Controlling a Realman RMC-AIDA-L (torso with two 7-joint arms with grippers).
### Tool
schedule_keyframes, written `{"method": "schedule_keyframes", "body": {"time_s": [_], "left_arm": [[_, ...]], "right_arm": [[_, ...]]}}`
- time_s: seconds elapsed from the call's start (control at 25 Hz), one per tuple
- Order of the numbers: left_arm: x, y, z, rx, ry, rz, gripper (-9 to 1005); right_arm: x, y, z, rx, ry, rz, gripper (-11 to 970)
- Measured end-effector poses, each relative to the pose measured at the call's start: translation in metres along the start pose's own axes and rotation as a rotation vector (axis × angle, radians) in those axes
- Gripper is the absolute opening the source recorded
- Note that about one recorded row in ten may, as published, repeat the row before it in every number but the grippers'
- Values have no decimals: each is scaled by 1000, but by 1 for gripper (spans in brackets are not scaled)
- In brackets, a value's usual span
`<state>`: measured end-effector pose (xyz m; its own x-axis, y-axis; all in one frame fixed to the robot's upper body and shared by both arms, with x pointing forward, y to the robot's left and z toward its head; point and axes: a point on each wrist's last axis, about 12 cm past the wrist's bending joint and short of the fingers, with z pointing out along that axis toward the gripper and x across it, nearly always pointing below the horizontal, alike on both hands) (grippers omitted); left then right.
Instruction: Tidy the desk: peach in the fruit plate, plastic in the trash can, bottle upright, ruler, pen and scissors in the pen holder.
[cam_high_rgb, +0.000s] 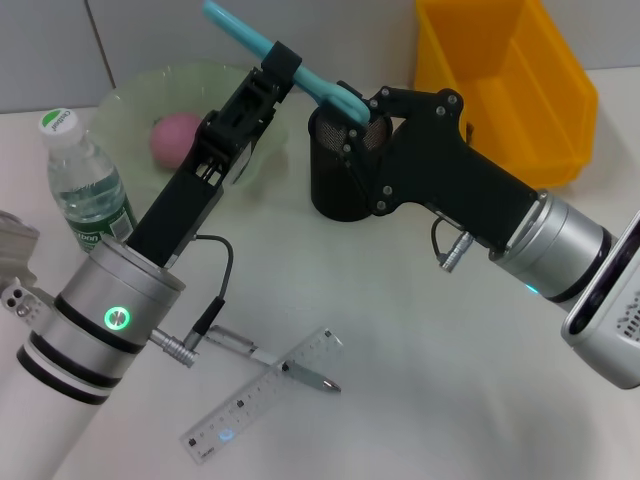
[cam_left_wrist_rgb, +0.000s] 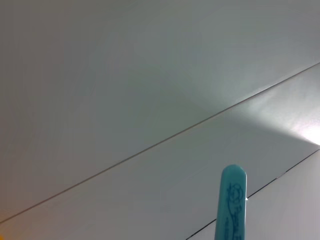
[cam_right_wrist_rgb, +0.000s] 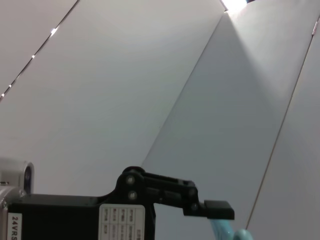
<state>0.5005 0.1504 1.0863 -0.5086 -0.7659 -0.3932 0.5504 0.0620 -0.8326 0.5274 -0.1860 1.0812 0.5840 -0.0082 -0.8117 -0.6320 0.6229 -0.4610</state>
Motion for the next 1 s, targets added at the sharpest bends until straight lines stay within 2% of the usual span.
{"method": "schedule_keyframes", "body": {"time_s": [0.2,0.36,0.44,0.48,0.52,0.56,0.6,0.64,0.68,0.72,0.76,0.8,0.84,0.88,0.92,0.96,1.0], "left_arm": [[0,0,0,3,1,1,520],[-1,-2,-1,21,-1,30,623],[-4,-7,-7,80,-17,153,675],[-5,-9,-9,106,-16,195,707],[-6,-11,-11,136,-2,248,740],[-6,-11,-11,136,-2,248,772],[-11,-12,-14,194,43,344,805],[-13,-12,-15,212,61,374,837],[-21,-11,-19,245,93,433,838],[-21,-11,-19,245,93,433,838],[-21,-11,-19,245,93,433,839],[-38,-9,-30,286,158,529,839],[-45,-9,-33,300,202,563,840],[-51,-9,-36,308,239,594,840],[-51,-9,-36,308,239,594,839],[-51,-9,-36,308,239,594,839],[-69,-7,-43,315,363,676,839]], "right_arm": [[-1,0,-2,9,-7,1,83],[-4,-4,-9,72,-27,7,83],[-6,-9,-14,132,-40,22,83],[-7,-17,-20,190,-46,52,83],[-7,-17,-20,190,-46,52,83],[-7,-23,-24,211,-43,75,83],[-6,-28,-27,225,-41,106,83],[-6,-35,-31,227,-36,137,83],[-6,-50,-38,214,-23,207,83],[-6,-50,-38,214,-23,207,83],[-8,-67,-42,186,-8,286,83],[-8,-67,-42,186,-8,286,83],[-9,-77,-45,171,3,318,83],[-15,-95,-48,127,33,386,83],[-15,-95,-48,127,33,386,83],[-19,-105,-48,96,57,409,83],[-22,-113,-47,71,79,436,82]]}}
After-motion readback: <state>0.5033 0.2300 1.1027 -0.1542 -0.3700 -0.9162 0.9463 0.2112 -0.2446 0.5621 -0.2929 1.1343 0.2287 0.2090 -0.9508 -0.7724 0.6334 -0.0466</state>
